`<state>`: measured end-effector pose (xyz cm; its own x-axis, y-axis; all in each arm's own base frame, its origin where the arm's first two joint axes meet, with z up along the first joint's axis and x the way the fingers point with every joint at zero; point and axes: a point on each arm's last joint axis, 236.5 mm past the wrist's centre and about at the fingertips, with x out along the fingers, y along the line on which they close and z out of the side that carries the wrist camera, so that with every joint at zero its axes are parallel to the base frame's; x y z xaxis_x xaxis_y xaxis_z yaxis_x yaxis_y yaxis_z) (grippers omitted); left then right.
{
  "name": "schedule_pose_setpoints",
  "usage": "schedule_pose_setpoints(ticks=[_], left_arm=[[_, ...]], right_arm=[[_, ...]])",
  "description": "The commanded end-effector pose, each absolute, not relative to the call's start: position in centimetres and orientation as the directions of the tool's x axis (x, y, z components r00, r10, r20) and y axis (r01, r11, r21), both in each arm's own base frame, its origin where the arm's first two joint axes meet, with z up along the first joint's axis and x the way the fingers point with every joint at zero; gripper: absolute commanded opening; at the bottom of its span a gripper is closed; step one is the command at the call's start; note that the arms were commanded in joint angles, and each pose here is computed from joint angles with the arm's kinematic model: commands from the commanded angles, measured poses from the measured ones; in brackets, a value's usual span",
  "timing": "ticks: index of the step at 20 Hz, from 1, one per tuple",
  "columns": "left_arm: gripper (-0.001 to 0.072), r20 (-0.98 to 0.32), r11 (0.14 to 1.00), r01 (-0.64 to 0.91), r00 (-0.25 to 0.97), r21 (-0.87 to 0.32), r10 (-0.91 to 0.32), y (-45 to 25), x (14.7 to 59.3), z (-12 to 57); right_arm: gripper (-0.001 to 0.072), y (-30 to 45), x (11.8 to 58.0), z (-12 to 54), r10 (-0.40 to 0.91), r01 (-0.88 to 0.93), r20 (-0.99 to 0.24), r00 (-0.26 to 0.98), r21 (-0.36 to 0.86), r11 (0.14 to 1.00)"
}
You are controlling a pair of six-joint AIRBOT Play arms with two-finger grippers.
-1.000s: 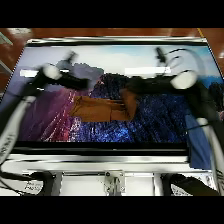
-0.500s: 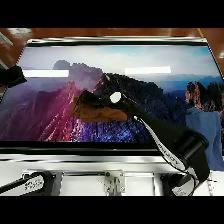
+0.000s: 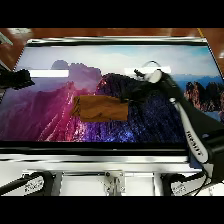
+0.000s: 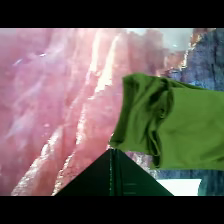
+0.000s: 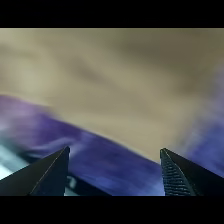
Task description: Fold the shirts.
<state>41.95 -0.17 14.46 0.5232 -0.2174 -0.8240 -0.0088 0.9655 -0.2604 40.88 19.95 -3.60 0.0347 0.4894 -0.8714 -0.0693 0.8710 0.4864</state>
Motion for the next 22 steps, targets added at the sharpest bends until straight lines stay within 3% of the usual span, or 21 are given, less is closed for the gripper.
schedule_pose_setpoints(ticks=[1,5,11,12,13,15,19,22], left_arm=[[0.0038,-0.819,0.961,0.022,0.517,-0.276,-0.247,-1.5,41.9,14.5],[0.0037,-0.821,0.961,0.024,0.514,-0.276,-0.249,-1.7,41.9,14.3],[0.0038,-0.818,0.959,0.024,0.516,-0.281,-0.253,-1.8,42.0,14.4],[0.0038,-0.817,0.959,0.019,0.519,-0.283,-0.252,-1.7,42.0,14.4],[0.0038,-0.816,0.958,0.011,0.521,-0.288,-0.251,-1.7,42.1,14.5],[0.0037,-0.816,0.957,0.009,0.521,-0.29,-0.252,-1.8,42.1,14.5],[0.0038,-0.816,0.957,0.011,0.52,-0.289,-0.253,-1.8,42.1,14.4],[0.0038,-0.809,0.958,0.014,0.531,-0.287,-0.25,-1.8,42.4,14.5]], right_arm=[[0.0699,12.8,39.1,-7.5,0.46,0.164,-0.887,-0.041,0.448,0.879],[0.0697,17.2,39.9,-11.2,0.543,0.168,-0.84,-0.017,0.533,0.829],[0.0687,24.3,42.8,-10.2,0.69,0.147,-0.715,0.112,0.698,0.701],[0.0604,24.8,42.8,-10.0,0.698,0.146,-0.707,0.114,0.707,0.692],[0.0447,25.1,42.6,-10.0,0.7,0.142,-0.706,0.109,0.708,0.692],[0.006,25.0,42.6,-9.8,0.704,0.115,-0.703,0.103,0.711,0.694],[0.0064,20.1,44.5,-2.6,0.736,0.016,-0.658,0.162,0.747,0.665],[0.0064,9.4,46.3,4.9,0.618,0.007,-0.703,0.351,0.662,0.75]])
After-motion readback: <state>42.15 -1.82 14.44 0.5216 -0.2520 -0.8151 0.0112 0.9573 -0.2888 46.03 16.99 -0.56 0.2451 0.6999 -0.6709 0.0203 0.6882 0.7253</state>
